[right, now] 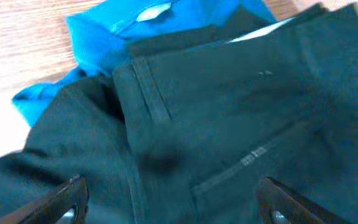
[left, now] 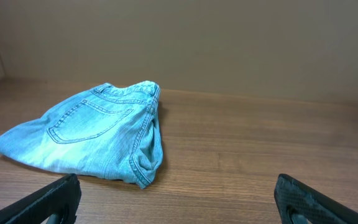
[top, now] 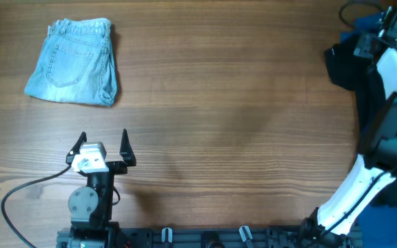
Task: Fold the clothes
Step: 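Reach the right gripper into the dark clothes pile and grasp black shorts waistband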
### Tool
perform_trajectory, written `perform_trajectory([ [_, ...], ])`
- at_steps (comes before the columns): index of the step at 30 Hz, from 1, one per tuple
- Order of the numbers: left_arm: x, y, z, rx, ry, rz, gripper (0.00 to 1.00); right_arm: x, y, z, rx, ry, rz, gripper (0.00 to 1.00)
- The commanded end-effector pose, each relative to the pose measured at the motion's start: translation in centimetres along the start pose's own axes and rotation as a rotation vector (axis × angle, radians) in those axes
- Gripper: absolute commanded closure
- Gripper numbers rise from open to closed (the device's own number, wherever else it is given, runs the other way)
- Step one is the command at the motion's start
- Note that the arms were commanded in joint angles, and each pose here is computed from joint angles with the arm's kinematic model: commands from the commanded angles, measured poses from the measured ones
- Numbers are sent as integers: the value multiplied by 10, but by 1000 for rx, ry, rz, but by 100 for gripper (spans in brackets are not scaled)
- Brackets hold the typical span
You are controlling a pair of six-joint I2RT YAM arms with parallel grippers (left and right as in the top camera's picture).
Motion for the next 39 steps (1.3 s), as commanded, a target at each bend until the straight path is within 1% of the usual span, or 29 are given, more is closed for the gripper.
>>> perform_trajectory([
  [1,0,-1,0,-6,7,19,0,9,-9,23,21,18,-16,14],
  [3,0,-1,0,-6,7,19,0,7,-15,32,29,6,-11,15],
  [5,0,-1,0,-6,7,19,0,6,-17,37,31,-9,-31,20],
  [6,0,-1,0,-6,7,19,0,6,-19,38,36,-11,-33,34],
  [7,0,-1,0,-6,7,19,0,5,-21,39,45,-24,-34,44],
  [10,0,-1,0,-6,7,19,0,-5,-22,42,48,-76,-22,44],
  [13,0,-1,0,-6,7,19,0,-12,-24,44,56,-83,-8,39],
  [17,0,-1,0,-6,7,19,0,-11,-24,44,51,-58,-6,38],
  [21,0,-1,0,-6,7,19,0,-10,-24,44,50,-48,-6,28],
  [29,0,-1,0,-6,7,19,0,-6,-34,49,55,-28,-8,27],
  [31,0,-1,0,-6,7,19,0,-6,-33,49,51,-29,-6,30],
  [35,0,-1,0,-6,7,19,0,-5,-36,50,51,-28,-4,32],
  [37,0,-1,0,-6,7,19,0,-5,-35,50,44,-29,7,37],
  [38,0,-1,0,-6,7,19,0,-5,-35,50,47,-29,26,53],
  [39,0,-1,0,-6,7,19,0,-5,-35,50,48,-29,31,73],
])
Point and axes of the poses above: each gripper's point midway between its finger pads, its own z axis out along the fingers, its own x axis along the line the jaws close on, y = z × x, the point moved 9 cm from there along -z, back along the fingers, and after that the axes turned 2 degrees about -z, right-handed, at the moved point
